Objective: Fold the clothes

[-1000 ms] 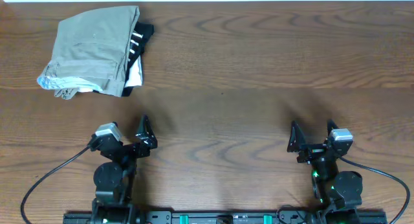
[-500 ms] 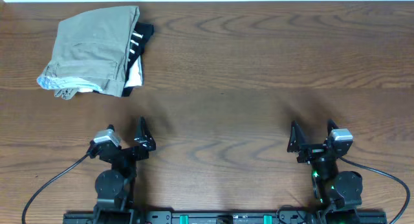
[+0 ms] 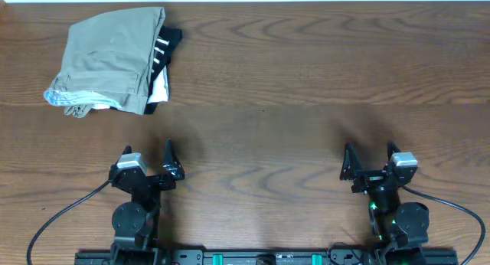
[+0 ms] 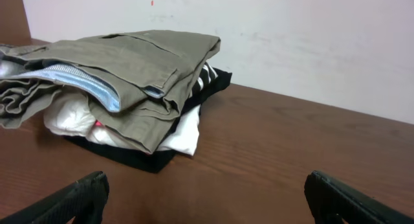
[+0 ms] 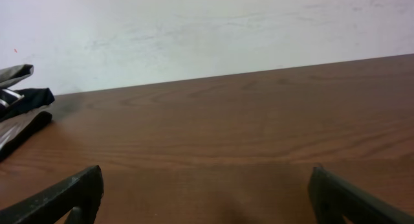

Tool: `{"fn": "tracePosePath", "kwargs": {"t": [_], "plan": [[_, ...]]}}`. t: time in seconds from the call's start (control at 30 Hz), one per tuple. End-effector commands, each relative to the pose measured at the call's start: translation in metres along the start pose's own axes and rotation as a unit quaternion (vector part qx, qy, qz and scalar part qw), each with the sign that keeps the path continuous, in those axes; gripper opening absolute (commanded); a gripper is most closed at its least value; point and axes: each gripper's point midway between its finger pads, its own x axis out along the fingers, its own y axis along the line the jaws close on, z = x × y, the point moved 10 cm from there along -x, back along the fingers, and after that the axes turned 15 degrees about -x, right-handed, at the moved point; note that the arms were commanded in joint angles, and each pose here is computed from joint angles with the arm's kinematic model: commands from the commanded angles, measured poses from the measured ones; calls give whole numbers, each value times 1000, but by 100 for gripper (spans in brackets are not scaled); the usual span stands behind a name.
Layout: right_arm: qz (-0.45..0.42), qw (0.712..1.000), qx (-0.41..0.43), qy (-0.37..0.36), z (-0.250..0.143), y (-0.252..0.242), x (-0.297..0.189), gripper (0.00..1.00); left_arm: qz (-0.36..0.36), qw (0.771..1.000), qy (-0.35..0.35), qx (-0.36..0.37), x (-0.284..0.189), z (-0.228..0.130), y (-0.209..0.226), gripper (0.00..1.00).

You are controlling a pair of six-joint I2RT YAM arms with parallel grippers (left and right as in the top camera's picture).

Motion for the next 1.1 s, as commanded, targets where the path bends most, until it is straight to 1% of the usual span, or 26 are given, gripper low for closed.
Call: {"fn": "tracePosePath", "kwargs": {"t": [0.0,0.57,0.83,1.07], "plan": [[5,1000,-7,-1,0,2,0,99,15,1000,19,19,1,-11,6,98],[5,1000,-7,-1,0,2,0,99,15,1000,19,15,1,-10,6,98],[5,1000,-7,-1,0,2,0,99,35,999,8,12,1,-7,12,98],[5,1000,-7,-1,0,2,0,99,36,999,9,13,1,-7,12,98]]}}
